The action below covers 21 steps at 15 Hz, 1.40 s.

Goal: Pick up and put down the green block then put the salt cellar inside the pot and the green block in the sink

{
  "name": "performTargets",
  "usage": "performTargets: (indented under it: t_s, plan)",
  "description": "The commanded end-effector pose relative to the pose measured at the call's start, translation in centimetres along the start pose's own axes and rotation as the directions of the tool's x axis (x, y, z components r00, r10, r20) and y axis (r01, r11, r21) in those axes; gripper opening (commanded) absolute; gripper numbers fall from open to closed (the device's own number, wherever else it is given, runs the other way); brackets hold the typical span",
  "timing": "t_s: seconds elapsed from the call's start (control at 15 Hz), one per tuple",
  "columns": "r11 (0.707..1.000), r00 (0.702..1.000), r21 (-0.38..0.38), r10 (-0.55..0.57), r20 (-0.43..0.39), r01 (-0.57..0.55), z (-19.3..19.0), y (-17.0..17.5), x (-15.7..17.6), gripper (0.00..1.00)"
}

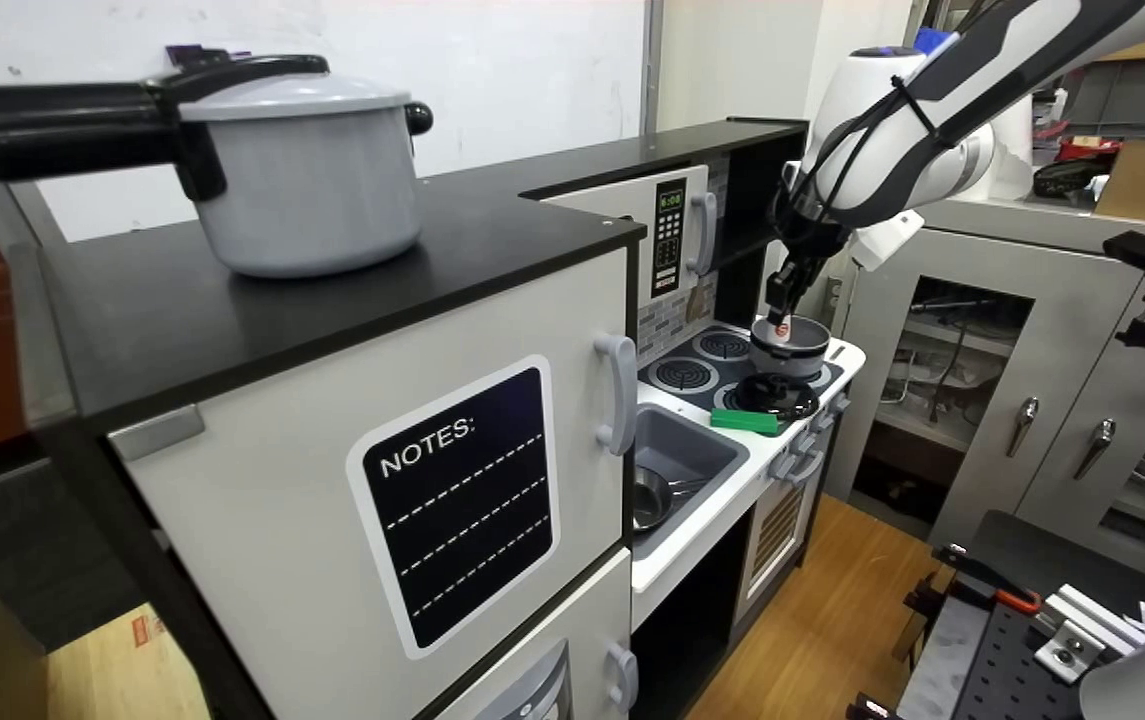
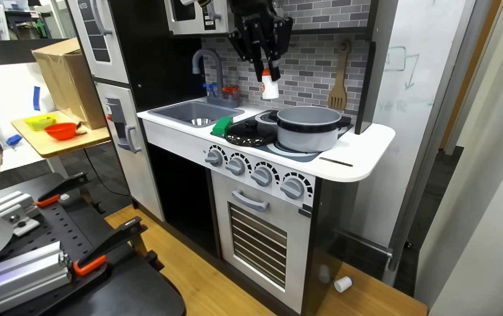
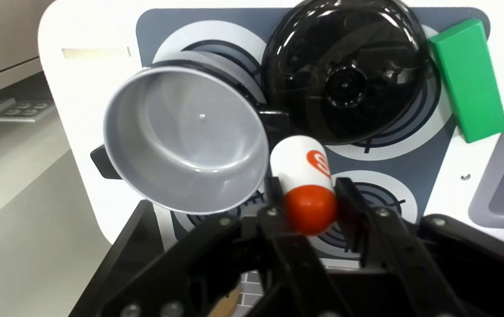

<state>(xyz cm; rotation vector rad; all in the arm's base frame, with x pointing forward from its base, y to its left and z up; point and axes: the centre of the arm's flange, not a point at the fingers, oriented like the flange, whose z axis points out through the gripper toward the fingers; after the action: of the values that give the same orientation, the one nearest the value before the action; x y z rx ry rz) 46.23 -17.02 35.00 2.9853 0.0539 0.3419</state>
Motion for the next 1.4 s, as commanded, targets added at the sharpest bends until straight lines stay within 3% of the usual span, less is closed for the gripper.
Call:
performTargets:
  t_s: [0.0,0.2,0.6,1.33]
  plan:
    - [0.996,0.995,-0.006,0.094,0.04,-0.094,-0.1,1.2,0.8,0.08]
    - [0.984,0.983,-0.014,0.18,0.042,-0.18,-0.6,3.4,-0.1,0.08]
    - [0.939,0.939,-0.05,0.342,0.032,-0.341,-1.9,11.3,-4.3,0.08]
    - [0.977,0.977,-0.026,0.21,0.032,-0.209,-0.3,6.8,1.4,0.08]
